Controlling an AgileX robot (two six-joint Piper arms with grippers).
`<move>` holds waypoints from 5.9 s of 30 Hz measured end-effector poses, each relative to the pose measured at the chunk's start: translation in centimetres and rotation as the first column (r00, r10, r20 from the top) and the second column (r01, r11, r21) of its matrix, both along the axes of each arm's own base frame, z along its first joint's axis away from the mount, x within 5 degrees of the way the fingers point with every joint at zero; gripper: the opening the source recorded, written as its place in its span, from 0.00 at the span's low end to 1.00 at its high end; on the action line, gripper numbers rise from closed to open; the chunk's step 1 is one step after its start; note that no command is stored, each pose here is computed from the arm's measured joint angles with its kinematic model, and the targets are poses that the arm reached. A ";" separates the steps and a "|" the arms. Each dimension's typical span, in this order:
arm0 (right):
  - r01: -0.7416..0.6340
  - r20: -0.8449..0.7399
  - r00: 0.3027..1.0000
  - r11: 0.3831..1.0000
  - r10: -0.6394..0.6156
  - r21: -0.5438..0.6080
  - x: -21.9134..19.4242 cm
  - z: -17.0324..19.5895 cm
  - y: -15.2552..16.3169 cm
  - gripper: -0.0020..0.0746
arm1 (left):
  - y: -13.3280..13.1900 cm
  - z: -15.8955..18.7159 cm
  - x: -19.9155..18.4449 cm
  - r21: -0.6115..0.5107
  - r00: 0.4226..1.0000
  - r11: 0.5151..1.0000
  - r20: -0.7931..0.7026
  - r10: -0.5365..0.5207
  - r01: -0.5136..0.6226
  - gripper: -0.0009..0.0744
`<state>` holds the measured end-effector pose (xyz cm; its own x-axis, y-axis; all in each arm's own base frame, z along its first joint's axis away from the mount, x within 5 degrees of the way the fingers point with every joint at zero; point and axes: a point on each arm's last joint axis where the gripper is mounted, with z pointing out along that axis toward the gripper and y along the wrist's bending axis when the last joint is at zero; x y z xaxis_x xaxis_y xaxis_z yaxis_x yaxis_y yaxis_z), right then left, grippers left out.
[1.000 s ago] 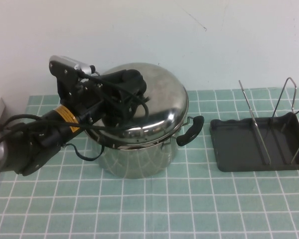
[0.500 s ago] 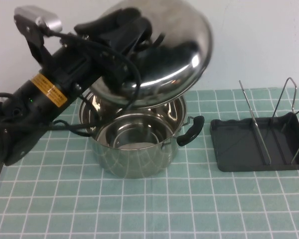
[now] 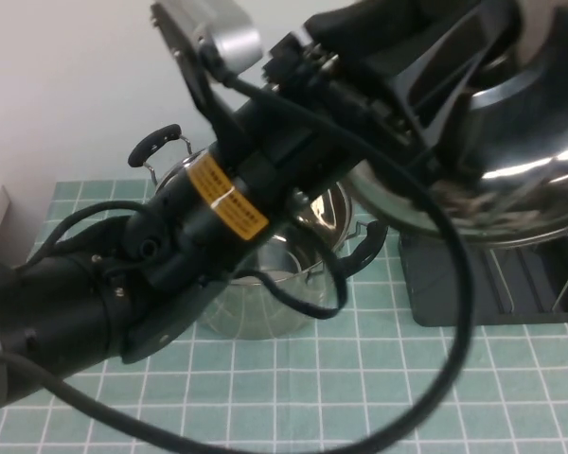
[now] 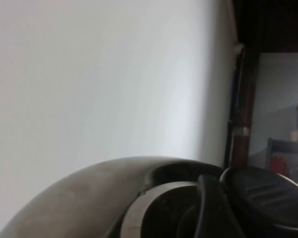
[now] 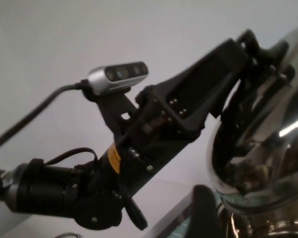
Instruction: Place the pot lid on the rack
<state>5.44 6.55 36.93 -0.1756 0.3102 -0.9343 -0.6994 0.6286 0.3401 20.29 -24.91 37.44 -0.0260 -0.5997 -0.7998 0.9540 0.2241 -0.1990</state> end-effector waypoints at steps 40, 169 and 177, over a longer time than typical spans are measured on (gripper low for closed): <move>0.199 0.215 0.957 0.980 -0.193 -0.008 2.3 1.4 -1.4 0.09 | -4.0 -0.5 -3.4 0.349 0.978 0.914 -0.043 -0.202 0.204 0.75; 0.347 0.213 0.937 0.663 -0.277 -0.663 -0.5 -10.7 -3.5 0.03 | 18.6 -6.9 -11.3 0.752 0.763 0.556 -0.111 0.637 -0.354 0.01; 0.345 0.211 0.938 0.665 -0.276 -0.663 -0.5 -10.7 -3.4 0.03 | 18.6 -6.9 -11.3 0.753 0.763 0.554 -0.109 0.638 -0.356 0.01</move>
